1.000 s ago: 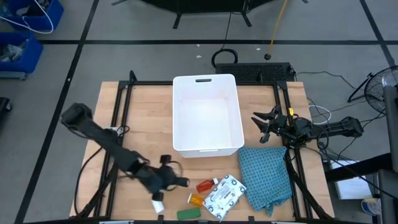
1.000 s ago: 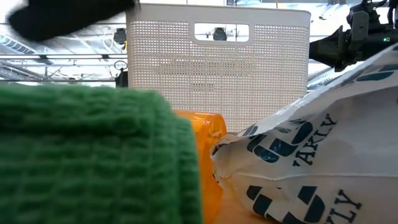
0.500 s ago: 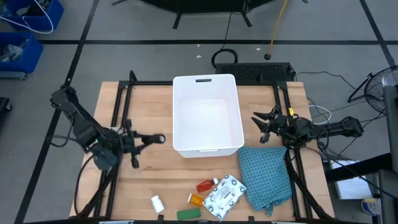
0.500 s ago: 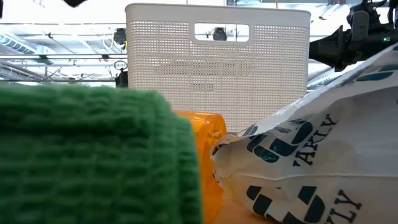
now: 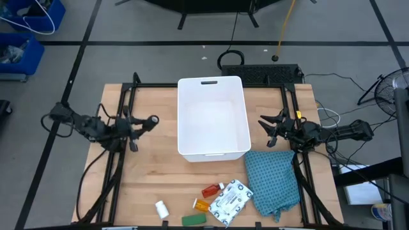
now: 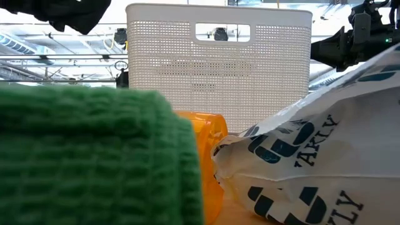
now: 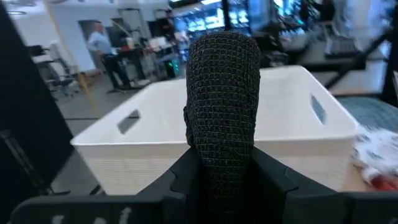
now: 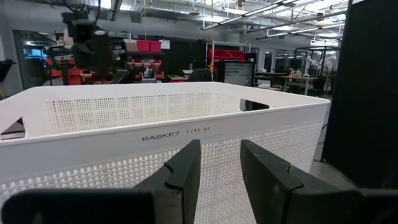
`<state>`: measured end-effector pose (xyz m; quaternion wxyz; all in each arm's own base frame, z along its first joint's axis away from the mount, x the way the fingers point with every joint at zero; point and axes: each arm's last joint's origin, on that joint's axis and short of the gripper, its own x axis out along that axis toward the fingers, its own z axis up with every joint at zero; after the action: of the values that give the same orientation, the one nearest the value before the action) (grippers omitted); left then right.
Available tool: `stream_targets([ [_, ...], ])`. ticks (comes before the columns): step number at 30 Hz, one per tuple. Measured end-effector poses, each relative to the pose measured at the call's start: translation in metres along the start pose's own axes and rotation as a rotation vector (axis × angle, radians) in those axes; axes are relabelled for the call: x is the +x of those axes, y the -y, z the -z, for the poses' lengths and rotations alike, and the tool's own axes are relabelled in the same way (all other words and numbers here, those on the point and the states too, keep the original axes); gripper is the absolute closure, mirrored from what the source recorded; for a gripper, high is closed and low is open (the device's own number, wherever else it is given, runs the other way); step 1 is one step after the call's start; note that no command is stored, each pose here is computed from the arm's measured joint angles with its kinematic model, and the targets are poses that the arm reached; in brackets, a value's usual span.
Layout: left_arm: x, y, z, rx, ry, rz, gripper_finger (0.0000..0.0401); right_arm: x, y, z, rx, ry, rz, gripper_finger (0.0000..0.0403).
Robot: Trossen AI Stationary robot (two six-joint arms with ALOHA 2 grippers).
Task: Pick & place medical supplies in basket/bin
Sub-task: Put the black bandage into the white bin
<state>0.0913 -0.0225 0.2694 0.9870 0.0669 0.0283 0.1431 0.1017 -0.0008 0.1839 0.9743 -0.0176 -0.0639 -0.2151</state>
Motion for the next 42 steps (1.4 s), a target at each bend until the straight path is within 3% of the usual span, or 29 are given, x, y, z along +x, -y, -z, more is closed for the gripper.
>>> stream_targets([
  [4,0.007,-0.009,-0.012,-0.040,0.003,-0.096,0.0313,0.000,0.000,0.000,-0.001,0.000,0.000,0.0296],
  [10,0.042,-0.014,-0.056,0.062,-0.057,-0.189,0.0327,0.000,0.000,0.000,-0.005,0.000,0.000,0.0296],
  [15,0.112,-0.015,-0.092,0.099,-0.143,-0.086,0.0326,0.000,0.000,0.000,-0.007,0.000,0.000,0.0297],
  [21,0.222,-0.029,-0.098,0.094,-0.375,0.002,0.0326,0.000,0.000,0.000,-0.029,0.000,0.000,0.0296],
  [26,0.301,-0.030,-0.077,0.065,-0.540,0.087,0.0320,0.000,0.000,0.000,-0.032,-0.001,0.000,0.0298],
  [30,0.340,-0.022,-0.047,0.038,-0.657,0.179,0.0323,0.000,0.000,0.001,-0.034,-0.008,-0.001,0.0298],
  [42,0.376,-0.004,0.048,-0.025,-0.908,0.220,0.0315,0.000,0.000,0.003,-0.012,-0.029,-0.003,0.0298],
])
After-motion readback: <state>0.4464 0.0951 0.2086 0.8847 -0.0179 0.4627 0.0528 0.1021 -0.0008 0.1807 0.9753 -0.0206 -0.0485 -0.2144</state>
